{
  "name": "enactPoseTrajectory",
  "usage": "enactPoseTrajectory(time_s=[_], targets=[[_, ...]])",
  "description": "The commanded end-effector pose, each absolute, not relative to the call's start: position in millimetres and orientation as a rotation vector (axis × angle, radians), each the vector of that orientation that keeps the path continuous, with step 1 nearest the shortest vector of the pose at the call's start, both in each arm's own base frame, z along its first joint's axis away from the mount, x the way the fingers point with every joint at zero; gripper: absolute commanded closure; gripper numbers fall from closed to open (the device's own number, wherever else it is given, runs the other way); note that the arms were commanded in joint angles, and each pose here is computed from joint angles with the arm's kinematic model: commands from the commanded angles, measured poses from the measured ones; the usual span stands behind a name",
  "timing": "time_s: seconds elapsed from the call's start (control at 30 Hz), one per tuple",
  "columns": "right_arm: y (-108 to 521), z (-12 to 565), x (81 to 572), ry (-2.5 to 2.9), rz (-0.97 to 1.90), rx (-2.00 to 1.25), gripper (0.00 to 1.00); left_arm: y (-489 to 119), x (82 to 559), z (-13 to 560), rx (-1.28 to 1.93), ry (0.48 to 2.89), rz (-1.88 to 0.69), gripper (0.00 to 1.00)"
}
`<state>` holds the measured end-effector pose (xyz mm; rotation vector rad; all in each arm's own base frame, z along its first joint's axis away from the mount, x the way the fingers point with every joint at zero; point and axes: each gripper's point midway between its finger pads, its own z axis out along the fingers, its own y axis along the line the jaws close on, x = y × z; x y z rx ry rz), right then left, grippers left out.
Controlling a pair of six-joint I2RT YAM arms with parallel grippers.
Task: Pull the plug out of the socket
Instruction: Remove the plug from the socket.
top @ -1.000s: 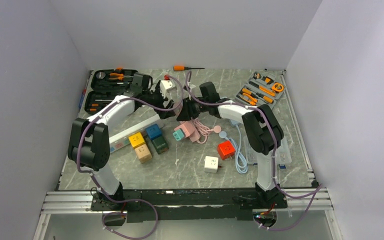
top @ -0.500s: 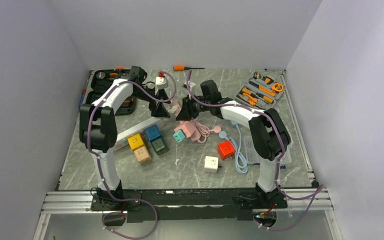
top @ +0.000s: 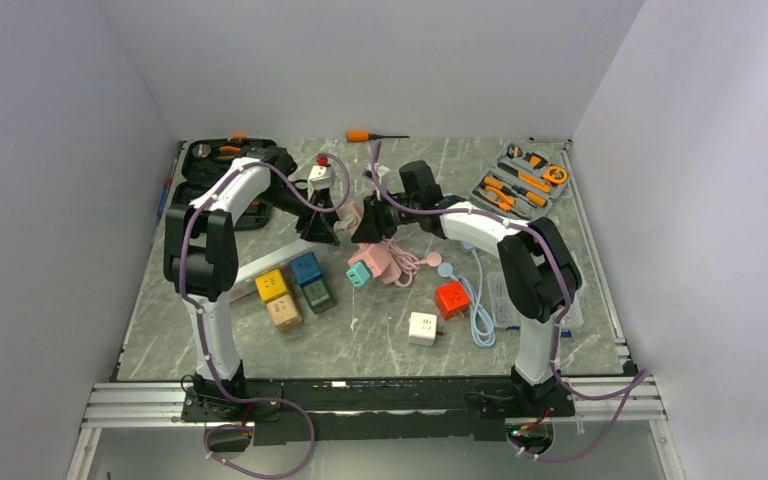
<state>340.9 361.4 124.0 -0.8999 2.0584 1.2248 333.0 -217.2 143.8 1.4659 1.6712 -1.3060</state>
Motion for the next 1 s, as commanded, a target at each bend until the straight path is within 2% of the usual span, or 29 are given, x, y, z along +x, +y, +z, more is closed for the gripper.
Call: enactPoseTrajectory(time_s=[0.0,0.13,0.3,0.5,0.57,0.6,0.63,0.97], targets=[[380.2,210.7,338.6,1.772,1.293,-0.976,1.0,-227.7,316.3,172.7,1.467,1.57,-1.41,0.46],[382.4,204.2,339.1,1.787,1.295,-0.979,1.0,-232.0,311.6,175.3,1.483,1.553,-1.423,0.54],[381.2,208.2,339.2,1.772,1.287,-0.976,1.0,-232.3,306.8,166.8,1.521,1.574,-1.41,0.87],[380.6,206.8,339.2,1.774,1.278,-0.984,1.0,-233.3,308.1,163.6,1.508,1.588,-1.422,0.84],[379.3,199.7,341.3,1.795,1.261,-0.981,1.0,-233.2,307.4,165.8,1.512,1.581,-1.422,0.89],[378.6,197.1,342.7,1.801,1.254,-0.978,1.0,-233.1,306.9,167.2,1.516,1.575,-1.421,0.97],[377.0,193.7,345.5,1.811,1.246,-0.967,1.0,-233.0,305.8,169.0,1.518,1.572,-1.423,1.0],[346.6,156.9,394.3,1.93,1.149,-0.804,1.0,-231.6,278.2,185.1,1.549,1.51,-1.419,1.0]])
